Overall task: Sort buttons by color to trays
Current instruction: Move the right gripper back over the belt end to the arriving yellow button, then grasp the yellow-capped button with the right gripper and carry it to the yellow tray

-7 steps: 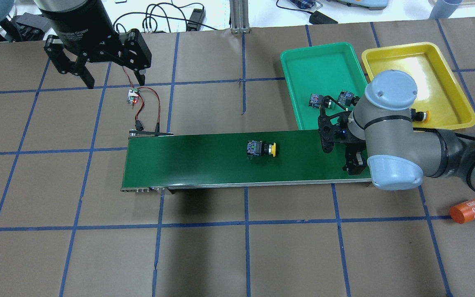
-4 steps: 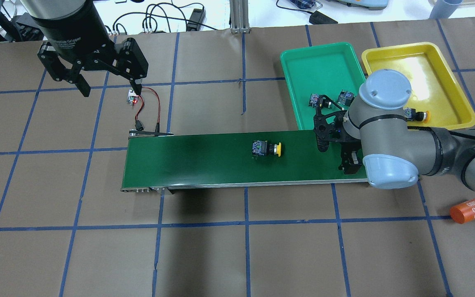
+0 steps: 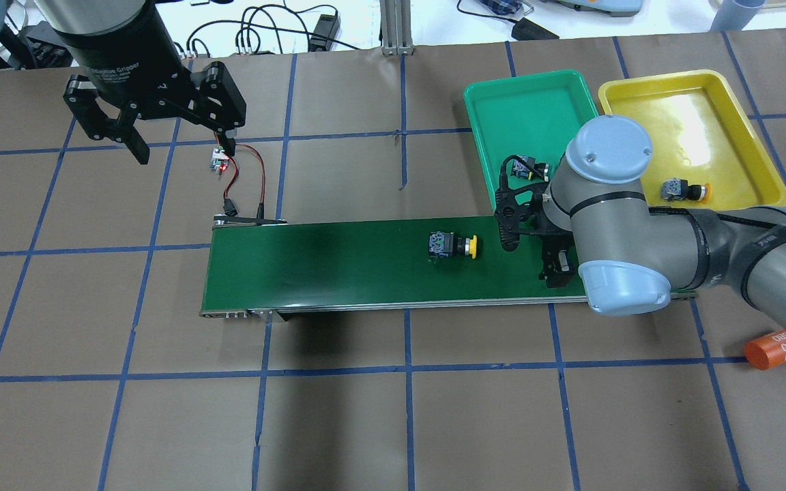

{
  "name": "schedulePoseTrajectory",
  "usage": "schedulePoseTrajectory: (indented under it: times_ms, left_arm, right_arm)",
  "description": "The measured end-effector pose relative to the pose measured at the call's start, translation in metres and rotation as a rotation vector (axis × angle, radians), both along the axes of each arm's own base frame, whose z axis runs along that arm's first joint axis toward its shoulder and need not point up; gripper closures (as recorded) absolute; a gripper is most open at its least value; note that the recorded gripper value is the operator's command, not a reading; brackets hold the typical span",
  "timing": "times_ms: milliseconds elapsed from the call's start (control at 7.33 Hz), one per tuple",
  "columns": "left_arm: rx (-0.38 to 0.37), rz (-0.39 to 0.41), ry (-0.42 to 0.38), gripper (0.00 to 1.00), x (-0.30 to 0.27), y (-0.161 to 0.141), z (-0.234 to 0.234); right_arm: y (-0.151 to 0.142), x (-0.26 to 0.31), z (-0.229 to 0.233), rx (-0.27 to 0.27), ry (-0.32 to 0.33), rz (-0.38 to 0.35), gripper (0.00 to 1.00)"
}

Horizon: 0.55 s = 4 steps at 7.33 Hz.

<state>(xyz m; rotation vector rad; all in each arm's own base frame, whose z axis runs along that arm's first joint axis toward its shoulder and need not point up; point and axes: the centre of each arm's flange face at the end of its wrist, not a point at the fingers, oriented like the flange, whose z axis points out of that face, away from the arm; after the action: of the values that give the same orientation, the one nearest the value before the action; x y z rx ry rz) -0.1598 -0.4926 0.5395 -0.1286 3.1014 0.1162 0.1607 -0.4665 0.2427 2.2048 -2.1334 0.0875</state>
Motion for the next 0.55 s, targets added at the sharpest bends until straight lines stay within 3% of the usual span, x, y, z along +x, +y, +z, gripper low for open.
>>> schedulePoseTrajectory:
  times_ms: [545]
  left_arm:
    - [-0.001, 0.004, 0.003, 0.0, 0.001, 0.002, 0.003]
  right_arm:
    - [0.006, 0.029, 0.0, -0.026, 0.007, 0.036, 0.0]
